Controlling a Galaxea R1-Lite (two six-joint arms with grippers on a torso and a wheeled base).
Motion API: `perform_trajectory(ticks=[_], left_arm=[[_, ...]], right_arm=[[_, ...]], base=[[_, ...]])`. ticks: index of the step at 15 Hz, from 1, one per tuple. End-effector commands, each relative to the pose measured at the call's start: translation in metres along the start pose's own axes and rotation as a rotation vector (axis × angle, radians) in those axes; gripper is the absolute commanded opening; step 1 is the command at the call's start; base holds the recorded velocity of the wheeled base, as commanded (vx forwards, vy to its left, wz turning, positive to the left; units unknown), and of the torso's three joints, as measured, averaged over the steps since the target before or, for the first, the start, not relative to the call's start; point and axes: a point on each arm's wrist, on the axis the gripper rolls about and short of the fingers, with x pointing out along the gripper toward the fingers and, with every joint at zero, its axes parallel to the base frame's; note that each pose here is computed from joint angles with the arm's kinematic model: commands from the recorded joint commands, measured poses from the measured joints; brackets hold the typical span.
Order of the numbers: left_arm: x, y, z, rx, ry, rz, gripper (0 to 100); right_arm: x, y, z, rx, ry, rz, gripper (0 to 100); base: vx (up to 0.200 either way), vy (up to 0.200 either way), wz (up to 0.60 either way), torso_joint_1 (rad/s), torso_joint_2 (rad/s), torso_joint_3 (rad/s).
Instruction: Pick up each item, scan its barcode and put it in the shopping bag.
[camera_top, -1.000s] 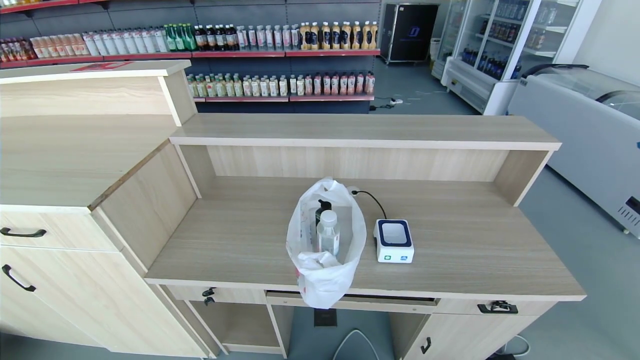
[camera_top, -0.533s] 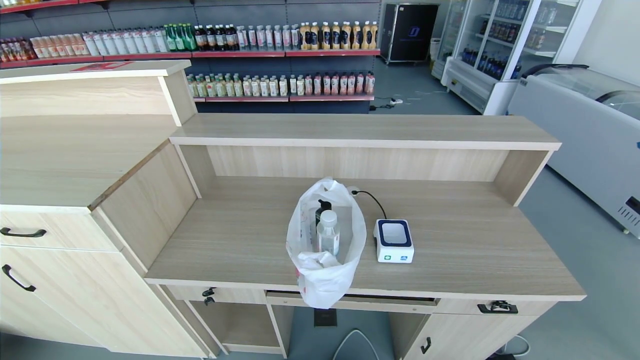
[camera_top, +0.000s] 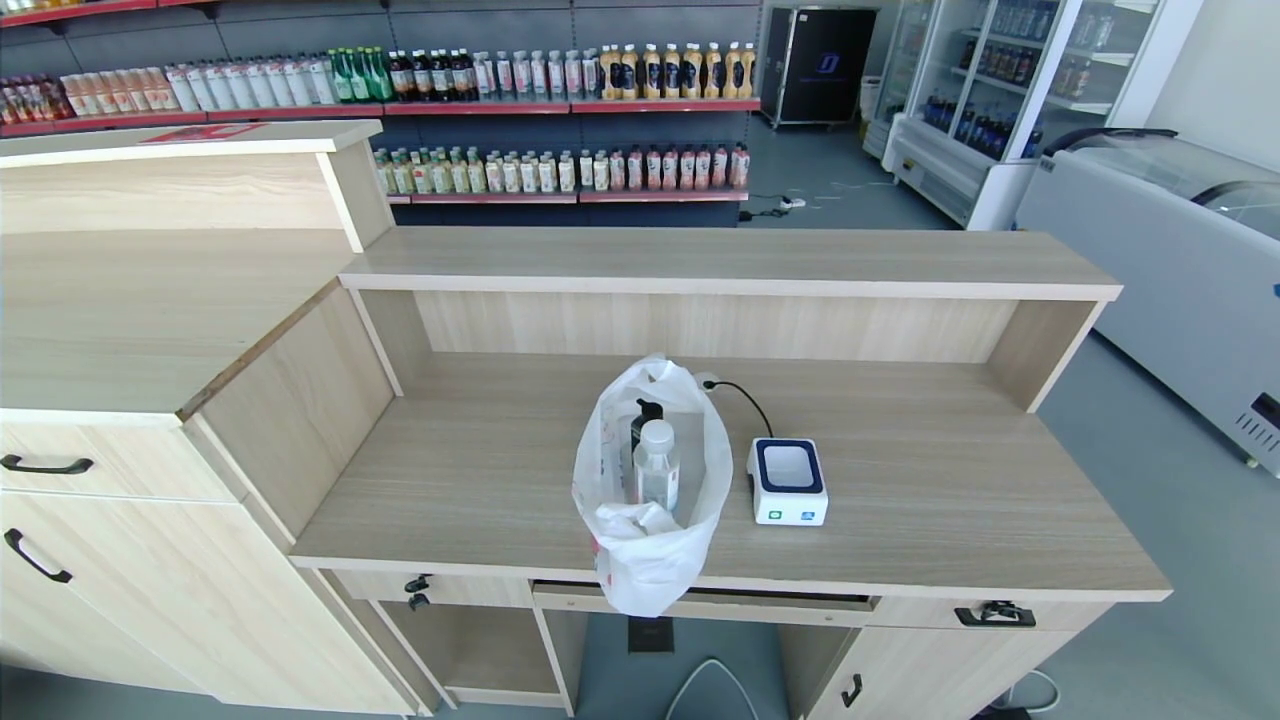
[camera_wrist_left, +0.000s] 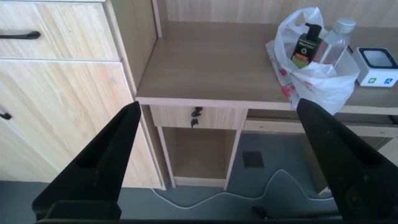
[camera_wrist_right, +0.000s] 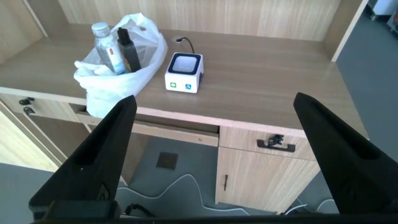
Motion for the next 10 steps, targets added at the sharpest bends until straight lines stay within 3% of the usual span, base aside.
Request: perform_trajectory(ticks=[1, 10], left_arm=[[0.0000, 0.0000, 0.0000, 0.000, 0.000, 0.000, 100], [0.0000, 0.0000, 0.0000, 0.000, 0.000, 0.000, 100]], right_arm=[[0.0003, 0.0000, 0.0001, -0.001, 0.003, 0.001, 100], [0.0003, 0.0000, 0.0001, -0.001, 0.003, 0.002, 100]], base=[[0.000, 0.000, 0.00, 0.000, 0.00, 0.000], [0.000, 0.000, 0.00, 0.000, 0.00, 0.000]])
